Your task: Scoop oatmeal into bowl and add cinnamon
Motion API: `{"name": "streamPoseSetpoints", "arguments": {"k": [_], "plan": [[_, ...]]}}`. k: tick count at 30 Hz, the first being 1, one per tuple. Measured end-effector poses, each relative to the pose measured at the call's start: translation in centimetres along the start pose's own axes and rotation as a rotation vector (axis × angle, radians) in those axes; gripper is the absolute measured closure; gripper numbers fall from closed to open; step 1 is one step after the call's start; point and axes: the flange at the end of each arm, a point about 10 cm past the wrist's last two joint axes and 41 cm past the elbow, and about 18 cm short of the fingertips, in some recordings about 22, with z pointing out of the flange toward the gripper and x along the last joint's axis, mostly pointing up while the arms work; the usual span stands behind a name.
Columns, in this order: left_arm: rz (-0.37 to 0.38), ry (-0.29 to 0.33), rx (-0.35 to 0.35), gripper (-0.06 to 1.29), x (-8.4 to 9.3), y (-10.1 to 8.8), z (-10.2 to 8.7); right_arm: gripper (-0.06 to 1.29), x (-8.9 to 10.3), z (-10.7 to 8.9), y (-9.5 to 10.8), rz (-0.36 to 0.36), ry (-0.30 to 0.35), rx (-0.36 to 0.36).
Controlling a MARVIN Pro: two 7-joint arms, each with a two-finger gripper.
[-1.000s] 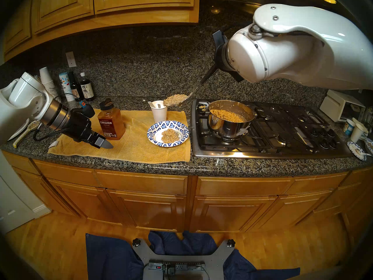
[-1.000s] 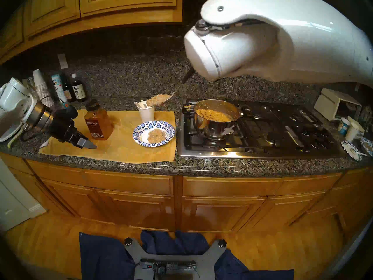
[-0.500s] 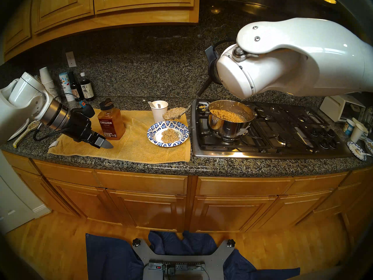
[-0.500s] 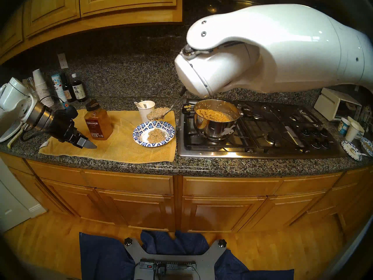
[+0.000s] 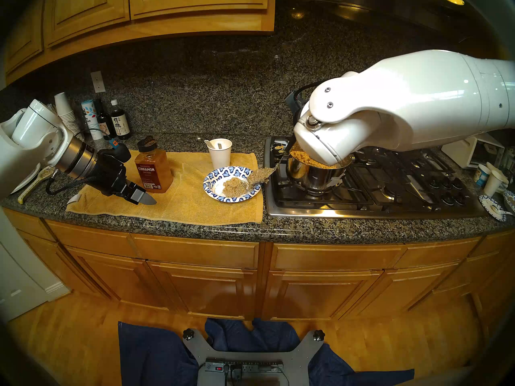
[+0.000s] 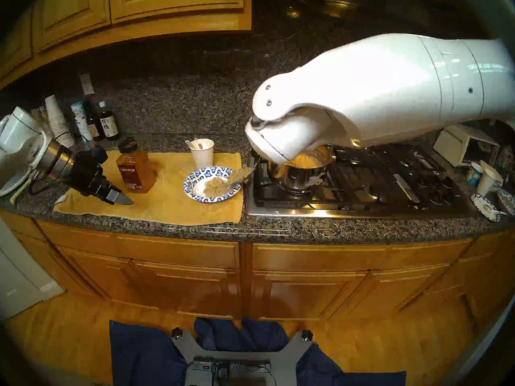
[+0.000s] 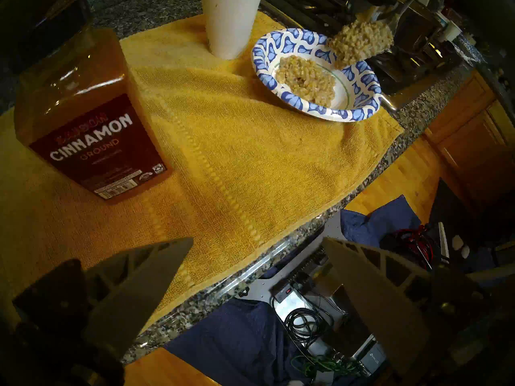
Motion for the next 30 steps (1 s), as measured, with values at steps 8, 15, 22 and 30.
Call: {"name": "streamPoseSetpoints", "arguments": {"k": [8,15,22,30], "plan": [[0.0,0.0,0.0,-0.03,0.0,0.0,0.0,1.26,-0.4,-0.5,-1.5,-0.029,0.011,0.041],[0.0,0.0,0.0,-0.03,0.0,0.0,0.0,1.26,-0.6,-1.0,-2.4,-0.054,0.019,0.071],[0.0,0.0,0.0,-0.03,0.0,0.0,0.0,1.27,-0.8,-1.5,-3.0,-0.076,0.027,0.097],[0.0,0.0,0.0,-0.03,0.0,0.0,0.0,1.27,-1.4,-2.4,-3.5,-0.142,0.043,0.155]]}}
